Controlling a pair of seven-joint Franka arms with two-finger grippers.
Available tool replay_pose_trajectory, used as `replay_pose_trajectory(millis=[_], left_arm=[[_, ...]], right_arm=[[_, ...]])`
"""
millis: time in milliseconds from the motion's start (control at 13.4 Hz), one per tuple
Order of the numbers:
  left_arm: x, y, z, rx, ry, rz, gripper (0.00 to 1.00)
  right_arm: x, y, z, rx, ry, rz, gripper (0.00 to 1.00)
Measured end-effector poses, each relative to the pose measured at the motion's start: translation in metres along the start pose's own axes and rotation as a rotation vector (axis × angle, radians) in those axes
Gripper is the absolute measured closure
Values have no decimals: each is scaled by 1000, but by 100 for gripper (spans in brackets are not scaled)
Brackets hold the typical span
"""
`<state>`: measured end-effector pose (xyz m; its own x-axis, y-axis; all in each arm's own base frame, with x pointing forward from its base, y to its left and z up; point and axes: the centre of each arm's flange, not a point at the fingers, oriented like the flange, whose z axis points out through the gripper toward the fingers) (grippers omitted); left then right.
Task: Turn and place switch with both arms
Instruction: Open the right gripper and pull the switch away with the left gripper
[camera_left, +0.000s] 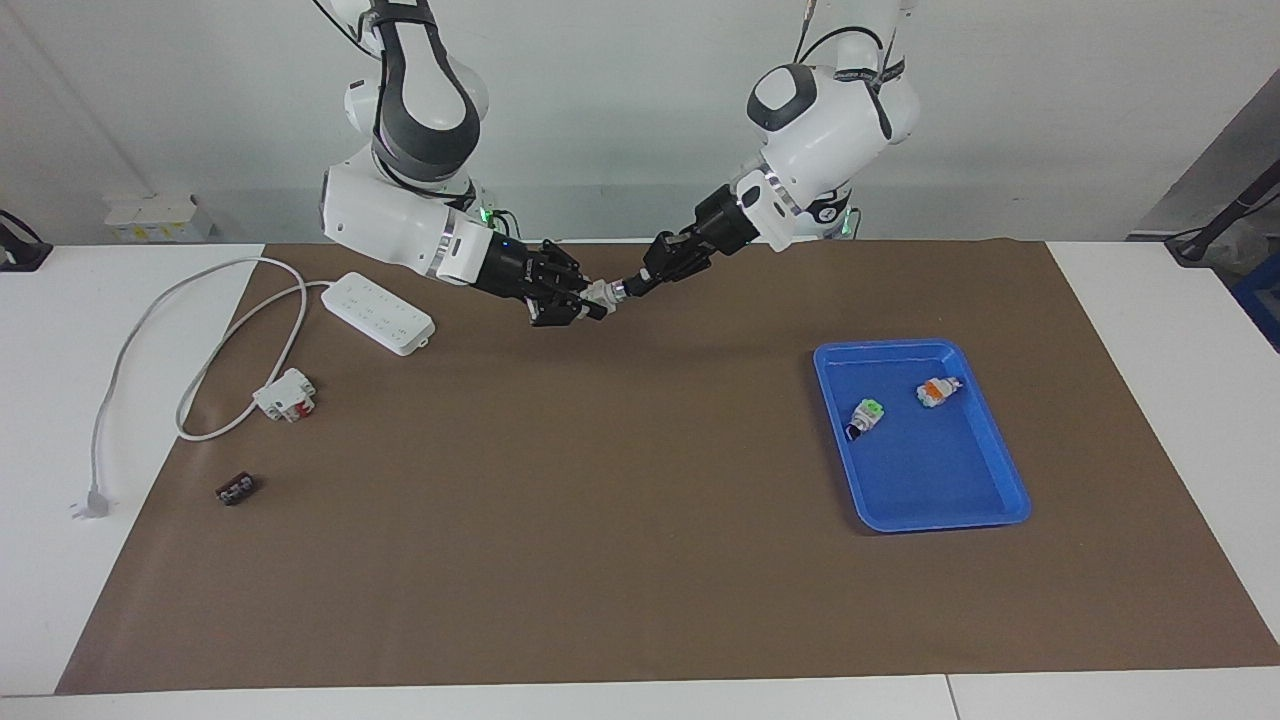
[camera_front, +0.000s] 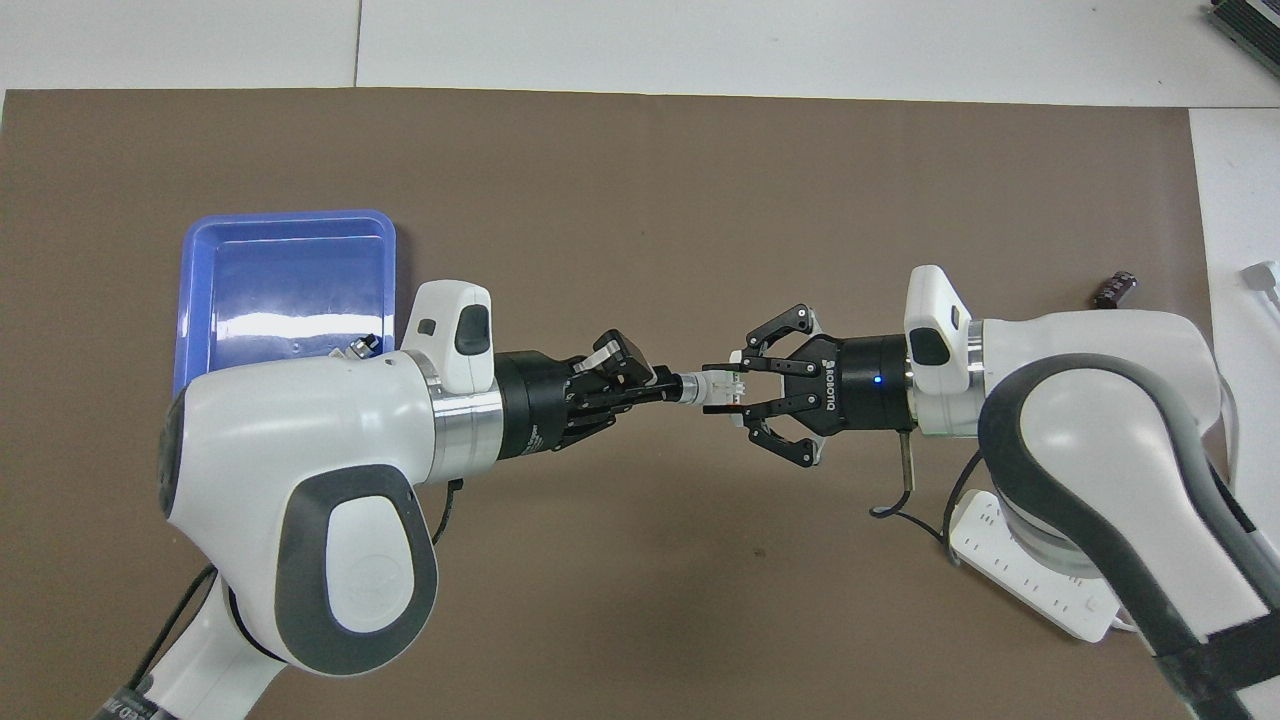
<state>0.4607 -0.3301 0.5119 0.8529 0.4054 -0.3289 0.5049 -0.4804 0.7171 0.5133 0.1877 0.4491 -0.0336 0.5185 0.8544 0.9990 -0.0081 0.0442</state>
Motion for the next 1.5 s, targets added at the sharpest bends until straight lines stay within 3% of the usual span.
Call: replay_pose_trajectory(millis=[673, 1272, 1346, 1496], left_arm=[[-9, 4, 5, -36, 37, -454, 89], [-11, 4, 7, -47, 47, -509, 89], [-14, 6, 8, -47, 43, -508, 89], [-22, 9, 11, -48, 35, -503, 89]], right_arm=[[0, 3, -9, -18, 1, 1, 67], [-1, 3, -10, -21, 1, 3, 67], [0, 2, -8, -16, 1, 1, 61], [4, -2, 0, 0, 1, -4, 37]])
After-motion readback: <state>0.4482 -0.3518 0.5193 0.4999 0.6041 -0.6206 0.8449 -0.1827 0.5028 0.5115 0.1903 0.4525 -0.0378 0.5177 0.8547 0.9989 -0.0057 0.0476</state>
